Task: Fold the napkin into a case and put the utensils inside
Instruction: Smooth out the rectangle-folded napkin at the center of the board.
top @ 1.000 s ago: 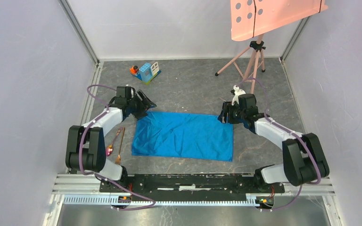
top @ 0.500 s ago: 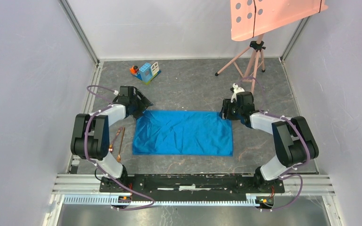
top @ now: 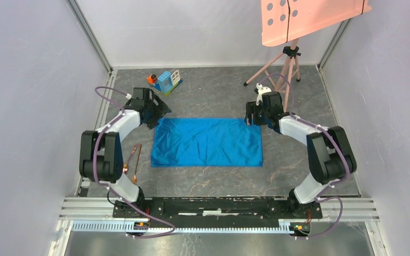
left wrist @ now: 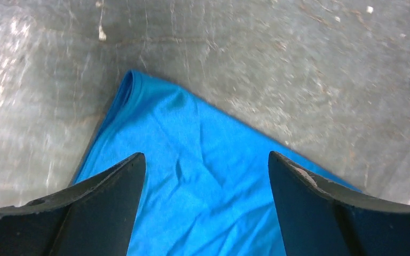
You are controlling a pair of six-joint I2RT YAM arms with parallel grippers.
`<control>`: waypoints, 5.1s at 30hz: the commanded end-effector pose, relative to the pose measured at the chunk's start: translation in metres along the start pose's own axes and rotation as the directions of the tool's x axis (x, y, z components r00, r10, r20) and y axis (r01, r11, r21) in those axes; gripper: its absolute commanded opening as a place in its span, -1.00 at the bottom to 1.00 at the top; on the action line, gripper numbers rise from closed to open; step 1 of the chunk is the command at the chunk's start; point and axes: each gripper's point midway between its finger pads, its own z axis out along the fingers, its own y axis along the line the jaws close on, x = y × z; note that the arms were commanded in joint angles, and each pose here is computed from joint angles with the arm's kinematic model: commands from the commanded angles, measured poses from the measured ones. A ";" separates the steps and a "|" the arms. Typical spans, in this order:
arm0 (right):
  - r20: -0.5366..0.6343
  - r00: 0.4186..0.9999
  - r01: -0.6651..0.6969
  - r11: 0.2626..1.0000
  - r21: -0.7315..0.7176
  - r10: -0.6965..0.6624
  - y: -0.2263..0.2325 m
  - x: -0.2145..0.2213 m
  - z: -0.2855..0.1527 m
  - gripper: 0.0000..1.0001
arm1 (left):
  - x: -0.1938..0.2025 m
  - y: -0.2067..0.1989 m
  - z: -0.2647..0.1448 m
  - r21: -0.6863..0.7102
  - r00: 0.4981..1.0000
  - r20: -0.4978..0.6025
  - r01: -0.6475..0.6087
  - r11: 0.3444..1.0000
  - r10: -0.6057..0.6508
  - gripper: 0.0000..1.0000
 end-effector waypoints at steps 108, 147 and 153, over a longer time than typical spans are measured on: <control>0.039 0.997 -0.058 0.998 -0.014 0.059 -0.019 -0.018 -0.013 0.82 | -0.019 -0.001 -0.029 0.149 0.992 0.105 -0.086 0.985 0.070 1.00; -0.183 0.981 -0.084 0.988 -0.128 0.060 0.014 0.160 -0.105 0.96 | 0.143 0.080 -0.079 0.142 0.989 -0.150 0.017 0.990 0.005 1.00; -0.174 0.981 -0.072 0.995 0.062 0.082 -0.012 0.132 -0.127 0.96 | 0.149 0.086 -0.094 0.086 0.984 -0.176 0.009 0.996 0.006 1.00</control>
